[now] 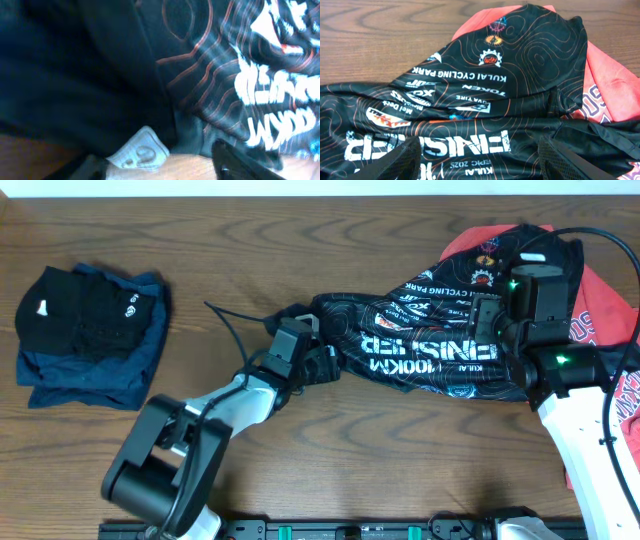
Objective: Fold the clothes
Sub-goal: 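Drag the black jersey leftward onto the table center with the right gripper, then grasp the jersey's left edge with the left gripper and pull it left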
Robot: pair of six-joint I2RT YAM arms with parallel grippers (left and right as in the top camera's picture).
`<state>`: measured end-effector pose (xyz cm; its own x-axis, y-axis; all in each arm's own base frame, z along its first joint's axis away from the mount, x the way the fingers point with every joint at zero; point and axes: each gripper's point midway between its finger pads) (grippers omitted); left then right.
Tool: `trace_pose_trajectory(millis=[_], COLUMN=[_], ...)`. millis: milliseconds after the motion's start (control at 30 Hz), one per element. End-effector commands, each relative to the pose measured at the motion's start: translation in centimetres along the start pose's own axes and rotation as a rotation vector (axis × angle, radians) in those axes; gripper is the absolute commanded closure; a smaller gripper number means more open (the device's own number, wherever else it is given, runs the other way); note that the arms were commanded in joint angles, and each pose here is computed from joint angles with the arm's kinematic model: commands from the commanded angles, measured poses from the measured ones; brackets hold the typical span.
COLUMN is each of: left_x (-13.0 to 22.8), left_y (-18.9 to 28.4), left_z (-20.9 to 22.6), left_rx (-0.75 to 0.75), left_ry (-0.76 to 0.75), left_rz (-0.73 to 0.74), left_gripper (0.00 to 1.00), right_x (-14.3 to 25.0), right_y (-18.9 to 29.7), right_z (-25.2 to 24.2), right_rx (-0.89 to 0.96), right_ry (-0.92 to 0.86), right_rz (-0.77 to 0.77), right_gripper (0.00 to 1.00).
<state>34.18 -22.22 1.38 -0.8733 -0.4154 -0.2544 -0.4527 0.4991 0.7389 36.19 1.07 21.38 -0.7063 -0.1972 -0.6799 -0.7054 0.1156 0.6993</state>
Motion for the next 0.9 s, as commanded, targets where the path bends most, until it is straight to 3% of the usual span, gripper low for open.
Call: trace_pose_trajectory(millis=[0,33,67,233,400,633,867], left_x=[-1.1,-1.4,-1.7,-3.1,-9.0,-19.9,-24.8], left_y=[-0.6,-0.6,-0.4,1.5,7.6,18.2,21.6], left_z=[1.4,1.6,1.6,1.3,2.0,4.6,8.1], left_rx=[-0.064,-0.075,-0.077,-0.083,-0.187,-0.218,-0.242], left_ry=[0.021,0.018,0.014,-0.08,-0.193,-0.054,0.029], left_rz=[-0.062,-0.08,-0.089,-0.122,-0.349,-0.727,-0.832], left_gripper=[0.69,0.88,0.94,0.94,0.94,0.94,0.94], right_x=[-0.1,-0.1,-0.1,0.3,0.6,1.0,1.1], right_y=[0.4,0.4,0.4,0.4,0.3,0.3,0.3], right_z=[-0.3,-0.3,-0.3,-0.4,-1.0,-1.2,-1.2], right_rx=[0.004,0.003,0.003,0.007,0.021,0.025,0.024], right_ry=[-0.023,-0.023,-0.022,-0.02,-0.028,-0.03,-0.029], right_rz=[-0.007,-0.006,-0.004,0.01,0.022,0.039,0.043], right_gripper=[0.27,0.27,0.27,0.28,0.27,0.28,0.28])
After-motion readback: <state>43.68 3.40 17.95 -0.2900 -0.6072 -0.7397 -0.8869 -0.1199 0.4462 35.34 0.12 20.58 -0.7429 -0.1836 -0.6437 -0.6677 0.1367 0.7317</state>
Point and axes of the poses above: each gripper's point midway between its finger pads, its own y axis back along the fingers, its own z axis along the line the jaws close on, x = y × z, and after that the axes turned 15 degrees about y, right-handed
